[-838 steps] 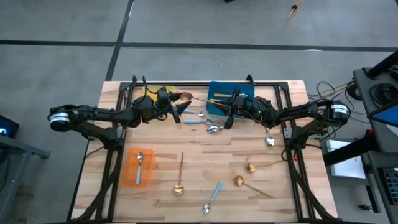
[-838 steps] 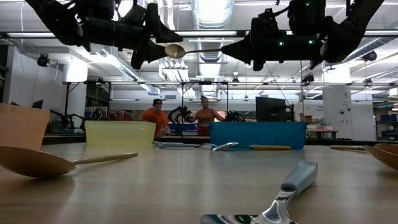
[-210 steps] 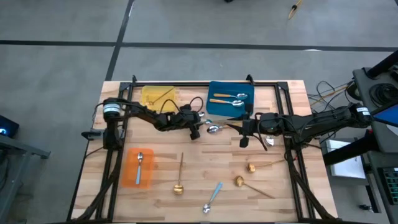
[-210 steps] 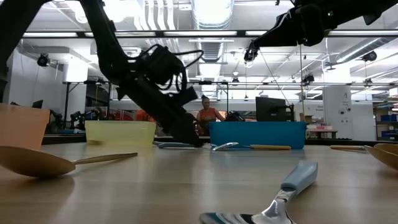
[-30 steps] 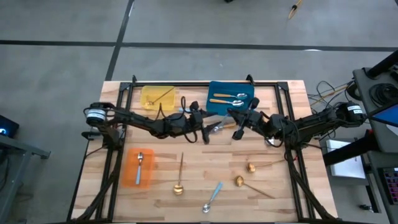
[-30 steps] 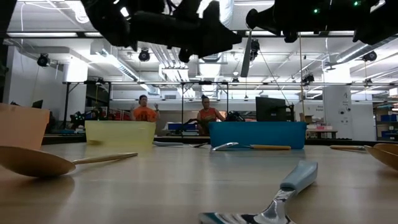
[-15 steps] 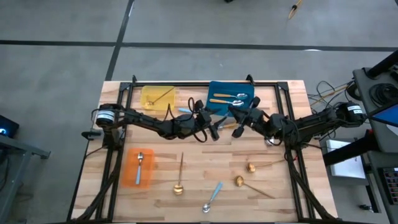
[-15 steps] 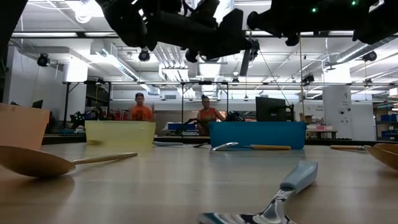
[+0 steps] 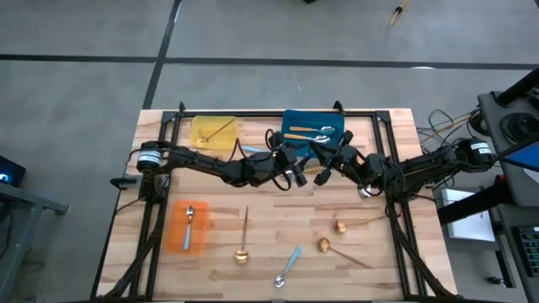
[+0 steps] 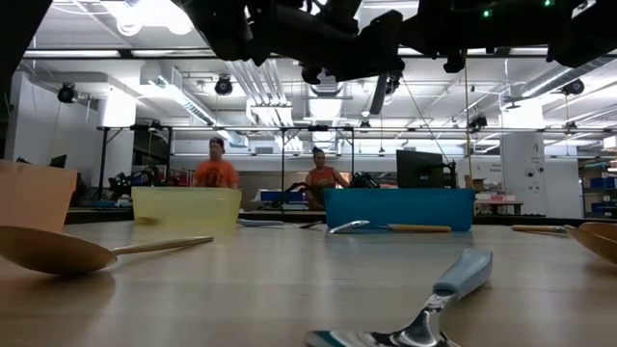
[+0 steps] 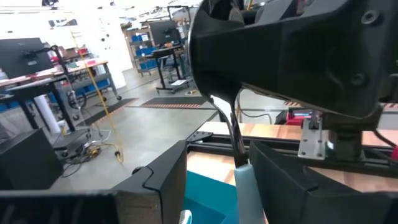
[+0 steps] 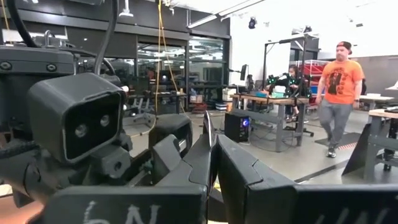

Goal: Sort silverware by color (type)
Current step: Put the blue spoon into the orange bin

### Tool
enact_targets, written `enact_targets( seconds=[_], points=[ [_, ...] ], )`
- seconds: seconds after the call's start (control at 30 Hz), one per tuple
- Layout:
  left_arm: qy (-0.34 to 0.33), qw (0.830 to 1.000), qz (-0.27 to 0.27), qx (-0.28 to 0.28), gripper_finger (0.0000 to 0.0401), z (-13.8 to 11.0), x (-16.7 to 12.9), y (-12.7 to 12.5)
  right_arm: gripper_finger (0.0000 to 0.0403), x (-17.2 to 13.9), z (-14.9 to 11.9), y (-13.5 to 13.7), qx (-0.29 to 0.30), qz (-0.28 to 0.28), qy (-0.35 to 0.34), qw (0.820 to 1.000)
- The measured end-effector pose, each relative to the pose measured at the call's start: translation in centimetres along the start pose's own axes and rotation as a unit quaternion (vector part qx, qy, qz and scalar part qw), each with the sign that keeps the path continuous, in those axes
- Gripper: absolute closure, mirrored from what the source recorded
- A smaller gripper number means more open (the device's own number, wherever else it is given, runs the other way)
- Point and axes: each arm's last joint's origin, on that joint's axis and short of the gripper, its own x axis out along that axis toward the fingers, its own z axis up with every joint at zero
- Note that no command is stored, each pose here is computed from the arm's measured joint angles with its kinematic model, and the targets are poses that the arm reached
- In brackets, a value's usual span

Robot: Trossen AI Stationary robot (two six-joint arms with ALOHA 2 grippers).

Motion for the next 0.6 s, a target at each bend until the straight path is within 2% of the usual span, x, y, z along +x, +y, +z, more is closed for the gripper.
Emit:
enact_targets(
  seconds=[0.17, 0.5, 0.6],
  points=[
    [0.011, 1.0, 0.013, 0.005, 0.0271, -0.25, 0.28, -0.41, 0.0394, 0.0, -0.03, -0.01, -0.004, -0.001, 0.001, 1.0],
    [0.021, 1.0, 0.019, -0.01, 0.0376, -0.49, 0.11, -0.57, 0.0394, 0.01, -0.08, -0.07, -0.015, -0.013, 0.005, 1.0],
    [0.022, 0.999, 0.02, -0.011, 0.0386, -0.52, 0.07, -0.61, 0.0394, 0.0, -0.12, -0.07, -0.022, -0.013, 0.007, 1.0]
  ],
)
